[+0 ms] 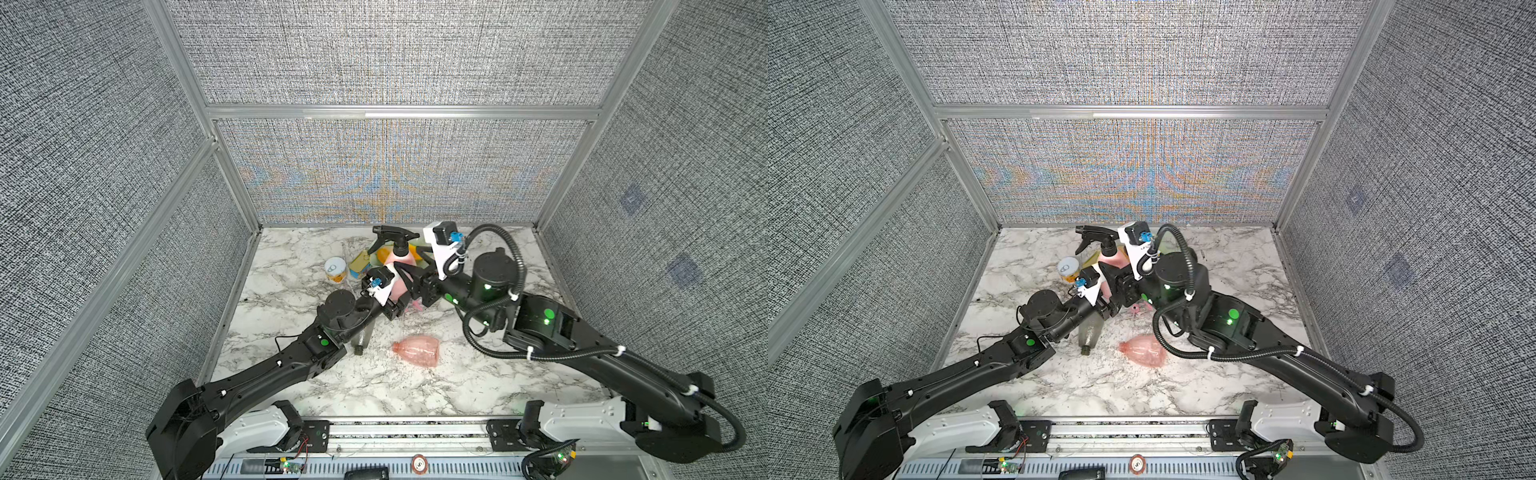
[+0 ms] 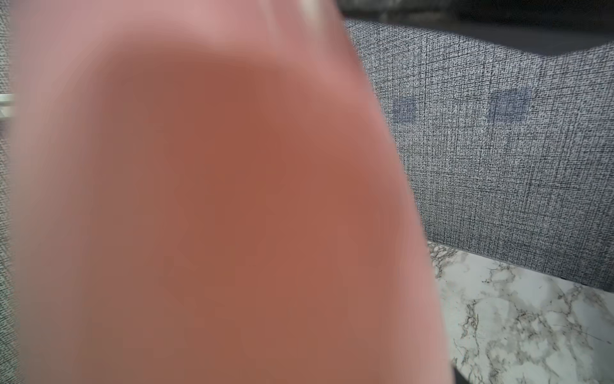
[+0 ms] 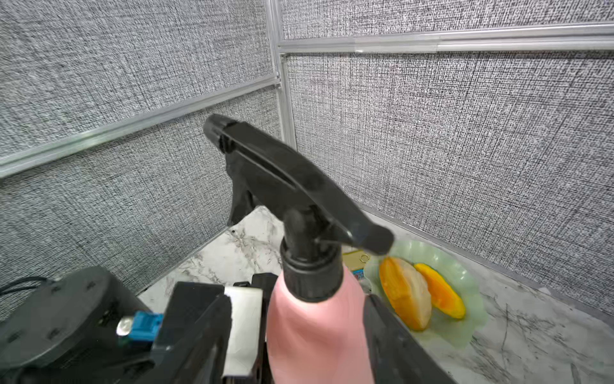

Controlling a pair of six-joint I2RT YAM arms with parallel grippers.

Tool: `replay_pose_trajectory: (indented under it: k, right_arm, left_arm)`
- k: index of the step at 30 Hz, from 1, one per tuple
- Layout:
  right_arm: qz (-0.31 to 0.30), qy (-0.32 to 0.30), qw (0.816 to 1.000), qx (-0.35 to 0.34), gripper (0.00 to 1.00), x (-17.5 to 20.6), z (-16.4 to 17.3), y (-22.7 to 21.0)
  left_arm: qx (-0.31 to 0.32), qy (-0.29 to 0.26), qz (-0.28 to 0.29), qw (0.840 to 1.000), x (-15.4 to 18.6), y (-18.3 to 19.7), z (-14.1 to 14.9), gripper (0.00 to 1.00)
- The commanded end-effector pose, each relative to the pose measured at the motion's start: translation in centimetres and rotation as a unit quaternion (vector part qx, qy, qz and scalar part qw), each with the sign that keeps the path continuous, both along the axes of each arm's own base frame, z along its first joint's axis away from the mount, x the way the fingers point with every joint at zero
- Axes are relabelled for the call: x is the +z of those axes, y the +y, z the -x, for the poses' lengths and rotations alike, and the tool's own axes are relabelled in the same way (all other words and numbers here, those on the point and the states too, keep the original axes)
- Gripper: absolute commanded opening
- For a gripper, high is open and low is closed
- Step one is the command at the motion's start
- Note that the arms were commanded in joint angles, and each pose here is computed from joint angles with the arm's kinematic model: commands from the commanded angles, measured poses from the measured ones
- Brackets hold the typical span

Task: Attach spray nozzles to spray bottles
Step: Screw the spray nozzle on the spray bottle.

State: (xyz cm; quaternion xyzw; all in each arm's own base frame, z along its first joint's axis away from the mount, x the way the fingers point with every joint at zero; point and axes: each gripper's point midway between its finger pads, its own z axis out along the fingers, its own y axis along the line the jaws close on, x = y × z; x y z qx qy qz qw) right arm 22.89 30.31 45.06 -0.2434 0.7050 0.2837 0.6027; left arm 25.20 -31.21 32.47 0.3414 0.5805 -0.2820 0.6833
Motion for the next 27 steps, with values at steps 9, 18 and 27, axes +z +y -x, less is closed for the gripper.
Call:
replay_pose_trajectory:
  k: [9,18,27]
  right_arm:
    - [0.022,0.023,0.973,0.228,0.74,-0.6,2.4,-1.8]
    - [0.022,0.023,0.948,0.316,0.71,0.2,2.3,-0.2]
    - [0.007,0.031,0.950,0.310,0.49,0.1,0.9,0.8]
  left_arm:
    - [-0.083,-0.007,0.022,0.996,1.3,-1.4,2.4,0.69]
    - [-0.110,0.008,0.014,0.994,0.8,-2.2,2.9,0.69]
    - [-0.119,0.012,0.014,0.993,0.7,-2.4,3.1,0.69]
